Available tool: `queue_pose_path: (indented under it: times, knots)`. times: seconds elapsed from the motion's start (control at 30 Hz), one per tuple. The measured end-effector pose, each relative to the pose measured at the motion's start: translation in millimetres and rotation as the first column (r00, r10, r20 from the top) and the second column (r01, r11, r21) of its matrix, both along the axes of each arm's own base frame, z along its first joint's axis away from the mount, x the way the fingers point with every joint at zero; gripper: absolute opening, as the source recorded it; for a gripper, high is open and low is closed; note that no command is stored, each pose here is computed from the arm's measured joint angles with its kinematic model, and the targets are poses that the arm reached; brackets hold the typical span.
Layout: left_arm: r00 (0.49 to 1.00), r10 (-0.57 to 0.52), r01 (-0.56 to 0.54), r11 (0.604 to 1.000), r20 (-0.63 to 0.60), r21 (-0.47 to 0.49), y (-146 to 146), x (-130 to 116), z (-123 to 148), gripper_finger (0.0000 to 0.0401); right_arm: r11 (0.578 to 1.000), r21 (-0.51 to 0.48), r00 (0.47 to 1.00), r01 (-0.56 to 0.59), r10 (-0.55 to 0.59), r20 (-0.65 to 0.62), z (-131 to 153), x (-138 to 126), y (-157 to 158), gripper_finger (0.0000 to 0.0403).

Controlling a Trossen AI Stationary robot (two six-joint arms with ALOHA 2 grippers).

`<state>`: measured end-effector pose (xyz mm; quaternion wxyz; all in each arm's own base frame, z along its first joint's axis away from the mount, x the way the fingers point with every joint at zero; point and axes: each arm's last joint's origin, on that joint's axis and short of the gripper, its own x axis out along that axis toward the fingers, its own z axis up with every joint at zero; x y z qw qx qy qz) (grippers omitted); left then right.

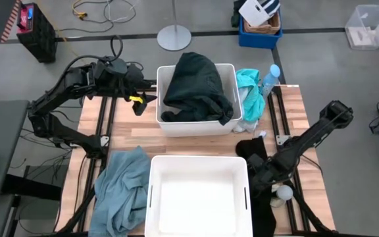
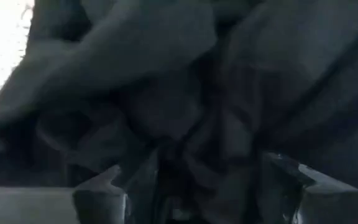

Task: Sort clothes
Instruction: Put the black shirt into the top white bin

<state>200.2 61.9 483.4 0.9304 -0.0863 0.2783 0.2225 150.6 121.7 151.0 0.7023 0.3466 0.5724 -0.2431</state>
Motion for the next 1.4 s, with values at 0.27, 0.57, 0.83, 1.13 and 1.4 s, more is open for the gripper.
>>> queue_pose_path:
  times: [0.27, 0.57, 0.83, 1.13, 1.4]
  knots:
    - [1.0, 0.013, -0.013, 1.0, 0.009, -0.018, 0.0, 0.0, 0.0, 0.0263, 0.999, 0.051, 0.999, -0.008, 0.006, 0.037, -8.9, 7.7, 5.0, 0.0081]
    - [1.0, 0.016, -0.016, 1.0, 0.012, -0.022, 0.0, 0.0, 0.1, 0.0263, 0.997, 0.077, 0.995, -0.027, 0.02, 0.097, 32.1, -5.5, -0.2, 0.002]
    - [1.0, 0.016, -0.016, 1.0, 0.011, -0.021, 0.1, 0.0, 0.1, 0.0263, 0.997, -0.037, 0.992, -0.071, 0.075, 0.102, 95.7, -21.1, -14.3, 0.0018]
    - [1.0, 0.019, -0.019, 1.0, 0.013, -0.025, 0.1, 0.0, 0.1, 0.0263, 0.97, -0.174, 0.946, -0.17, 0.209, 0.246, 172.3, -16.4, -25.4, 0.0018]
    - [1.0, 0.021, -0.021, 0.999, 0.014, -0.028, 0.0, 0.0, 0.0, 0.0263, 0.928, -0.348, 0.868, -0.13, 0.276, 0.412, 237.8, -14.3, -48.8, 0.0018]
